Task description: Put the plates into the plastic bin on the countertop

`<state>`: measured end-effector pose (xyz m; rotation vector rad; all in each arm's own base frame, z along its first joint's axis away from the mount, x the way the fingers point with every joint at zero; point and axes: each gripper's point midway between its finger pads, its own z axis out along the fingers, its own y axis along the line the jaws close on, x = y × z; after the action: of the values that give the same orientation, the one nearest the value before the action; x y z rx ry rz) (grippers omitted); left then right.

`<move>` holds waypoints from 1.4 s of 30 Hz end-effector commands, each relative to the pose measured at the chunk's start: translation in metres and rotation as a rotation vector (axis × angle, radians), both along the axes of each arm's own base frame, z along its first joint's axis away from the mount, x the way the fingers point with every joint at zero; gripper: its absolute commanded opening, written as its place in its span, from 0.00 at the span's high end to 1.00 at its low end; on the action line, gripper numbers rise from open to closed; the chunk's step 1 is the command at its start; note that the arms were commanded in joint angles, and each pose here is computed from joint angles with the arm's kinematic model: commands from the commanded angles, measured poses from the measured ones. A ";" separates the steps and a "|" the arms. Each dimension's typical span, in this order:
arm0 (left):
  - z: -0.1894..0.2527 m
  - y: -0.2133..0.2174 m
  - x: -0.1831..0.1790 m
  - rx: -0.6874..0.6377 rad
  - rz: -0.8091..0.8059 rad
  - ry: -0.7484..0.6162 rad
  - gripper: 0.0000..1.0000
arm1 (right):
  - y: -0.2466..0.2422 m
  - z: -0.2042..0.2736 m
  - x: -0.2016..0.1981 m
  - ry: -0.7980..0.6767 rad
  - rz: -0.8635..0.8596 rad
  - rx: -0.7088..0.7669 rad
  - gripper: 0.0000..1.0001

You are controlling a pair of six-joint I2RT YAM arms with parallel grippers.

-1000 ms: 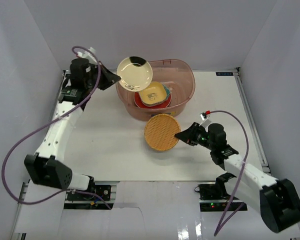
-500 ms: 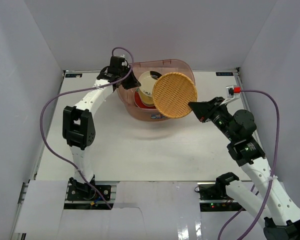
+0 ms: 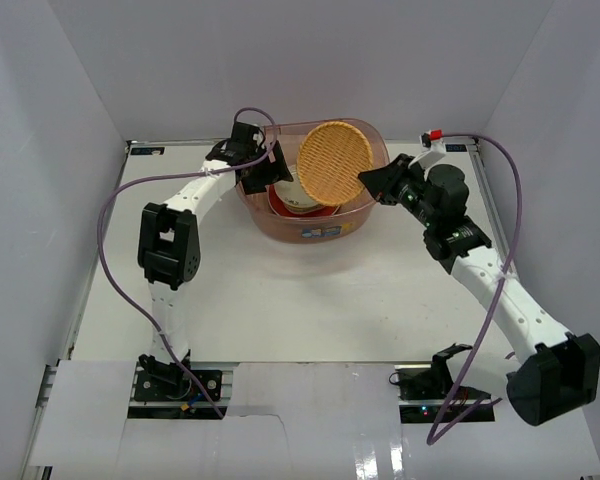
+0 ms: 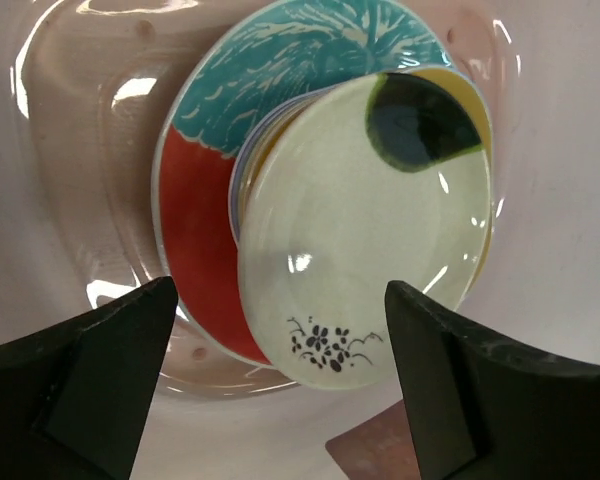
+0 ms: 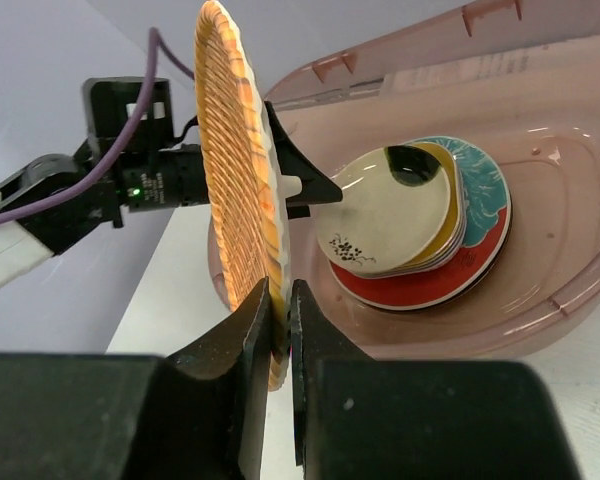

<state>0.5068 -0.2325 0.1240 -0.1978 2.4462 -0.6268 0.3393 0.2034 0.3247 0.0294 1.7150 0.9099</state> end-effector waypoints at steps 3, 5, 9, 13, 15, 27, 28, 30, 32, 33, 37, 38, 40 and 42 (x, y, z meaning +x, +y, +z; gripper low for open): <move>0.080 0.007 -0.001 -0.011 0.024 -0.178 0.02 | 0.016 0.048 0.034 -0.114 0.022 0.083 0.92; 0.111 0.012 -0.005 -0.029 0.040 -0.252 0.02 | 0.025 0.038 0.048 -0.087 0.039 0.085 0.92; 0.163 0.032 -0.017 -0.030 0.115 -0.387 0.02 | 0.041 0.011 0.070 -0.011 0.068 0.094 0.92; 0.201 0.058 -0.041 -0.008 0.189 -0.501 0.02 | 0.057 -0.014 0.087 0.076 0.102 0.137 0.92; 0.213 0.066 -0.060 -0.010 0.184 -0.538 0.02 | 0.069 -0.029 0.097 0.122 0.139 0.150 0.92; 0.160 0.090 -0.152 0.025 0.107 -0.484 0.02 | 0.086 -0.096 0.131 0.328 0.119 0.208 0.91; 0.154 0.091 -0.158 0.026 0.101 -0.471 0.02 | 0.086 -0.100 0.132 0.341 0.115 0.204 0.88; 0.147 0.096 -0.172 0.028 0.103 -0.471 0.02 | 0.088 -0.112 0.135 0.366 0.116 0.186 0.81; 0.152 0.100 -0.182 0.025 0.103 -0.498 0.02 | 0.091 -0.122 0.136 0.399 0.129 0.170 0.69; 0.150 0.102 -0.185 0.029 0.101 -0.499 0.02 | 0.092 -0.125 0.136 0.402 0.135 0.162 0.63; 0.162 0.105 -0.189 0.027 0.112 -0.528 0.02 | 0.087 -0.135 0.136 0.430 0.116 0.109 0.44; 0.164 0.105 -0.189 0.024 0.111 -0.532 0.02 | 0.084 -0.137 0.134 0.436 0.110 0.097 0.43; 0.169 0.105 -0.189 0.022 0.111 -0.543 0.02 | 0.079 -0.137 0.133 0.426 0.092 0.069 0.40; 0.171 0.104 -0.189 0.021 0.105 -0.548 0.02 | 0.074 -0.142 0.130 0.436 0.071 0.041 0.36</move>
<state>0.3179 -0.1274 0.2767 -0.1480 1.9445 -0.5209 0.4666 0.2866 0.1663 0.2394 2.1376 1.1074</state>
